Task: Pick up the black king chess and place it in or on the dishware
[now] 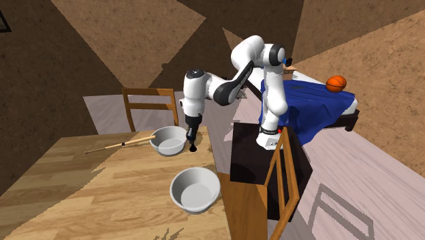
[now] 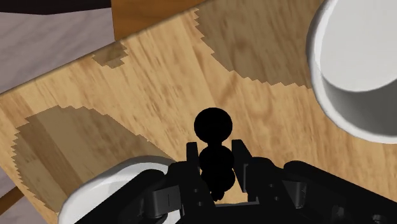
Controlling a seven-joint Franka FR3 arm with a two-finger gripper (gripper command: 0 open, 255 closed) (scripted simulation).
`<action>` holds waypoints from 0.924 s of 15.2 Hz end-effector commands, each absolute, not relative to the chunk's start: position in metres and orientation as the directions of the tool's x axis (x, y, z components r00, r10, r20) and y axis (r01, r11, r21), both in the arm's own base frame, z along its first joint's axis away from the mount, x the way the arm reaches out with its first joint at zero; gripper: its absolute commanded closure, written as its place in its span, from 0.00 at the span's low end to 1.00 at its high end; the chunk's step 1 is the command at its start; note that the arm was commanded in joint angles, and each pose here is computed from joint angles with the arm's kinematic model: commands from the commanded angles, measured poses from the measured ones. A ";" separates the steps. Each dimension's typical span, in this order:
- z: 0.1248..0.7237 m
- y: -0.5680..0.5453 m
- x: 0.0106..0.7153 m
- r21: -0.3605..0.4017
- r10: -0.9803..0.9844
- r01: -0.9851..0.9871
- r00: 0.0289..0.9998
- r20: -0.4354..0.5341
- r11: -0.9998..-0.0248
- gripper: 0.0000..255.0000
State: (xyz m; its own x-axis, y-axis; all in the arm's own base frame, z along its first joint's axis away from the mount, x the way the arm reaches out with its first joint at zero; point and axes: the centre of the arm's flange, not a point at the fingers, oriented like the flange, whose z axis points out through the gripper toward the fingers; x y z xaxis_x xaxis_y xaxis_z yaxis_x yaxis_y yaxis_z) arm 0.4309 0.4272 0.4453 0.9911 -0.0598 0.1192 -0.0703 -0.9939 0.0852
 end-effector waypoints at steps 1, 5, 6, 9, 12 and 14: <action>0.457 0.427 0.431 0.085 -0.060 -0.070 0.991 0.119 -0.994 1.00; 0.479 0.427 0.431 0.085 -0.060 -0.070 0.991 0.119 -0.994 1.00; 0.484 0.427 0.431 0.085 -0.060 -0.070 0.991 0.119 -0.994 1.00; 0.498 0.427 0.431 0.085 -0.060 -0.070 0.991 0.119 -0.994 1.00; 0.502 0.465 0.420 0.085 -0.060 -0.070 0.991 0.119 -0.994 1.00; 0.504 0.490 0.413 0.085 -0.060 -0.070 0.991 0.119 -0.994 1.00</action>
